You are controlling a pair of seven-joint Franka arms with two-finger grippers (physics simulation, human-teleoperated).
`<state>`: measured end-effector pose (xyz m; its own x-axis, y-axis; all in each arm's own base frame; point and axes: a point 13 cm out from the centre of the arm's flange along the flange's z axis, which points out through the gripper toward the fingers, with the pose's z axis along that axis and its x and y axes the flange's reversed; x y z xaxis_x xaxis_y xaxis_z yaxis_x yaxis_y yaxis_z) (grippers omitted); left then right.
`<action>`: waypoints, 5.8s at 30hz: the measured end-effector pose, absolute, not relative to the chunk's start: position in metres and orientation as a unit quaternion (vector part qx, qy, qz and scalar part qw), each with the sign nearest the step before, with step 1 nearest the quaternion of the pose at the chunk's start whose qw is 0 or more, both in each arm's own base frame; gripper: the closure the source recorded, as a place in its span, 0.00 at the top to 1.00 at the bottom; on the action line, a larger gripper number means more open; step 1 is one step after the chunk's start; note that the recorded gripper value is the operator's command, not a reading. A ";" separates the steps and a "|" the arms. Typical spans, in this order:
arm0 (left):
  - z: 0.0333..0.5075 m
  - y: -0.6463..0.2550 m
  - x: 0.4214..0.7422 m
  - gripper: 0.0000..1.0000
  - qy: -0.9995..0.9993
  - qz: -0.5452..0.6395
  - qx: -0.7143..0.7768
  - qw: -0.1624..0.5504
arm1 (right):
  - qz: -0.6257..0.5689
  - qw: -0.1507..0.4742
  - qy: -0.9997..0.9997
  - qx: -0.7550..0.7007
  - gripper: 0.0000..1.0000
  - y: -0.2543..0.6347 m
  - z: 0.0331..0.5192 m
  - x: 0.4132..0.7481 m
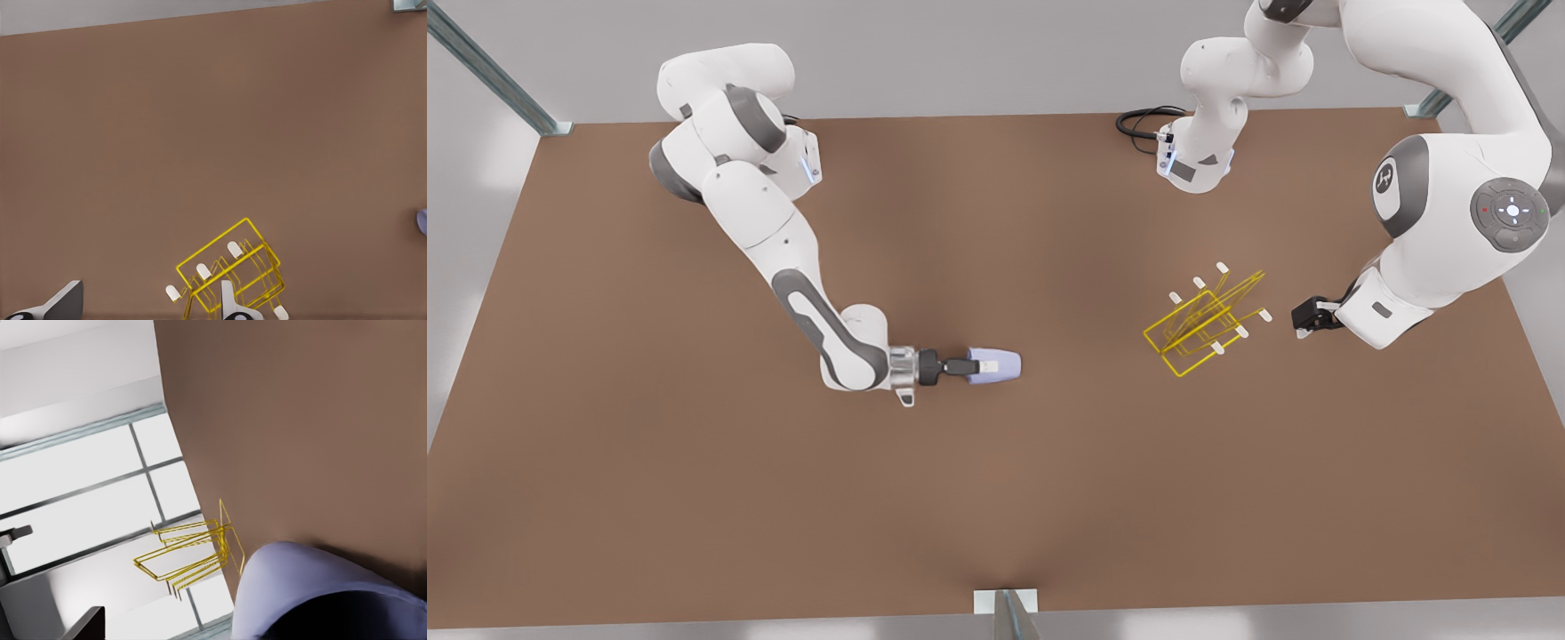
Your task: Place the cup on the cup holder
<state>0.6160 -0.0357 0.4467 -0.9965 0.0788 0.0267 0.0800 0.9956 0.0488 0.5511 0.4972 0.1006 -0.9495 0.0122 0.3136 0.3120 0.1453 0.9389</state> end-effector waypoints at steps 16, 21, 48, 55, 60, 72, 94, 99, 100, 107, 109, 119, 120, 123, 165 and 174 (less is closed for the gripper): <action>0.451 -0.097 0.601 1.00 -0.999 0.008 -0.032 0.024 | -0.595 -0.001 -0.804 0.000 0.85 0.384 0.148 0.629; 0.403 -0.275 0.563 1.00 -0.987 0.057 -0.126 0.077 | -0.320 -0.064 -0.926 0.190 1.00 0.152 0.281 0.658; 0.147 -0.530 0.582 1.00 -0.886 0.076 -0.446 -0.098 | 0.007 0.032 -0.998 0.054 1.00 -0.075 0.489 0.580; 0.130 -0.515 0.577 1.00 -0.858 0.058 -0.505 -0.077 | -0.010 0.028 -0.999 0.032 1.00 -0.067 0.483 0.595; 0.102 -0.498 0.581 1.00 -0.846 0.050 -0.528 -0.059 | -0.014 0.023 -0.999 0.020 1.00 -0.066 0.486 0.597; 0.046 -0.507 0.572 1.00 -0.824 0.066 -0.560 -0.059 | -0.014 0.008 -1.000 -0.002 1.00 -0.071 0.498 0.601; 0.030 -0.514 0.575 0.81 -0.822 0.080 -0.559 -0.075 | -0.010 -0.003 -1.000 -0.014 1.00 -0.072 0.500 0.606; 0.066 -0.513 0.592 0.76 -0.822 0.074 -0.557 -0.095 | -0.010 -0.002 -1.000 -0.016 1.00 -0.072 0.499 0.607; 0.086 -0.510 0.599 0.76 -0.822 0.070 -0.556 -0.101 | -0.010 -0.002 -1.000 -0.016 1.00 -0.072 0.499 0.607; 0.226 -0.425 0.649 0.74 -0.837 -0.019 -0.538 -0.099 | -0.008 -0.003 -1.000 -0.016 1.00 -0.071 0.500 0.607; 0.255 -0.391 0.653 0.74 -0.833 -0.071 -0.544 -0.075 | -0.007 -0.003 -1.000 -0.016 1.00 -0.072 0.500 0.607; 0.321 -0.197 0.647 0.74 -0.705 -0.426 -0.533 0.195 | -0.005 -0.003 -1.000 -0.021 1.00 -0.076 0.500 0.606; 0.328 -0.185 0.643 0.74 -0.689 -0.449 -0.523 0.225 | -0.005 -0.003 -1.000 -0.022 1.00 -0.077 0.500 0.606; 0.345 -0.153 0.623 0.75 -0.649 -0.482 -0.494 0.320 | -0.005 -0.004 -1.000 -0.021 1.00 -0.075 0.500 0.607; 0.258 -0.078 0.569 0.75 -0.514 -0.306 -0.467 0.651 | -0.004 -0.010 -1.000 -0.022 1.00 -0.073 0.501 0.611; 0.239 -0.076 0.570 0.79 -0.503 -0.308 -0.471 0.656 | -0.004 -0.010 -1.000 -0.021 1.00 -0.072 0.501 0.611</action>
<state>0.5698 -0.0759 0.2387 0.3054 0.0698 0.9497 0.8774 0.3670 -0.3091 0.6108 -0.0723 0.5007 -0.9989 0.0424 -0.0202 0.0422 0.9991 0.0092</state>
